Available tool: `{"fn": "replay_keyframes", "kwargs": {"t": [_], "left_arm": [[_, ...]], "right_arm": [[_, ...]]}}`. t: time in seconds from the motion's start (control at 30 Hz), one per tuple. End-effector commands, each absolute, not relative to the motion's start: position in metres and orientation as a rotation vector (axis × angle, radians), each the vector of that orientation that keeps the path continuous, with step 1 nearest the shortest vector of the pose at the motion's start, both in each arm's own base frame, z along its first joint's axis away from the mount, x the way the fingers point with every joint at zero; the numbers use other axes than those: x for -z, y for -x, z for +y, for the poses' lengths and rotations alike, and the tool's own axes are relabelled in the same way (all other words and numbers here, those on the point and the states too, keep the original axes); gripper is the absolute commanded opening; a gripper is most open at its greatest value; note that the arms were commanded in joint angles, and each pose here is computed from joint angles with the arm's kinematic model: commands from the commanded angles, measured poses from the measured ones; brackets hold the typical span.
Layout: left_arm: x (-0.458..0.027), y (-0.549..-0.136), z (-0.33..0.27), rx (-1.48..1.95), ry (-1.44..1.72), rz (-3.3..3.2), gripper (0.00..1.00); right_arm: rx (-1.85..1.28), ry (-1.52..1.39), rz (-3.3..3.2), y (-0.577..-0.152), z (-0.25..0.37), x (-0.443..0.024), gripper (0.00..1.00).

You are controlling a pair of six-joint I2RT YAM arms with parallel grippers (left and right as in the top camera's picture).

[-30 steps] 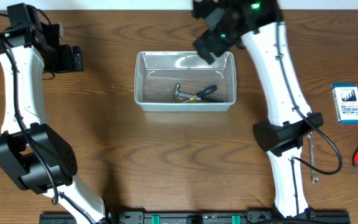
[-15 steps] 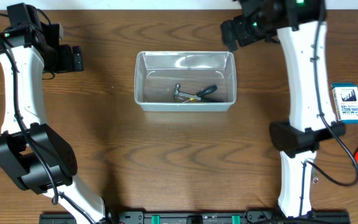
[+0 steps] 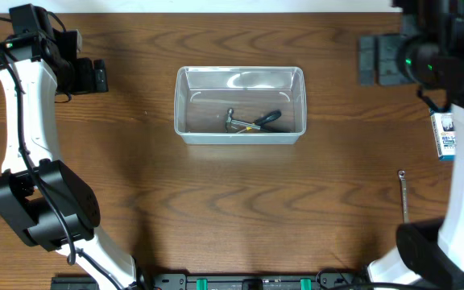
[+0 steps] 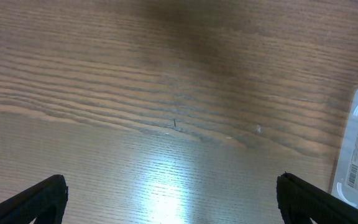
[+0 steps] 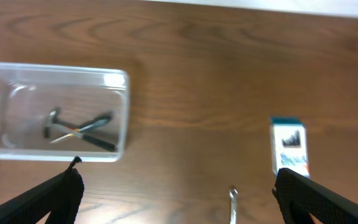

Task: Pack container
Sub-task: 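Raise the right gripper and move it back to the right, then position the open right gripper above the boxed screwdriver set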

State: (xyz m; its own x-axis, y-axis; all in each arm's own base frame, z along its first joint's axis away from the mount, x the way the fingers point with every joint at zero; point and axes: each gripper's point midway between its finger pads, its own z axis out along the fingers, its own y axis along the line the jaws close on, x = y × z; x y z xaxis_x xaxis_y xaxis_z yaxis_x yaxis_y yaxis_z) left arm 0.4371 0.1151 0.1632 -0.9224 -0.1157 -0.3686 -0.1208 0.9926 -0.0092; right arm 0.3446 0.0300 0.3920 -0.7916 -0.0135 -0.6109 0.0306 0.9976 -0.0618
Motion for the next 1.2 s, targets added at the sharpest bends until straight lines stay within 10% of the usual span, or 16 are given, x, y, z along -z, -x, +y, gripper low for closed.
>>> {"fn": "replay_keyframes", "kwargs": {"t": [0.0,0.4,1.17], "left_arm": [[-0.157,-0.435,0.118,-0.033,0.165,2.779,0.98],[-0.157,-0.435,0.118,-0.033,0.165,2.779,0.98],[-0.157,-0.435,0.118,-0.033,0.165,2.779,0.98]], "right_arm": [[0.190,-0.190,2.461,-0.328,-0.004,-0.397,0.99],[0.392,-0.513,2.581,-0.279,-0.092,-0.355,0.99],[0.284,-0.277,2.797,-0.330,-0.087,-0.196,0.99]]}}
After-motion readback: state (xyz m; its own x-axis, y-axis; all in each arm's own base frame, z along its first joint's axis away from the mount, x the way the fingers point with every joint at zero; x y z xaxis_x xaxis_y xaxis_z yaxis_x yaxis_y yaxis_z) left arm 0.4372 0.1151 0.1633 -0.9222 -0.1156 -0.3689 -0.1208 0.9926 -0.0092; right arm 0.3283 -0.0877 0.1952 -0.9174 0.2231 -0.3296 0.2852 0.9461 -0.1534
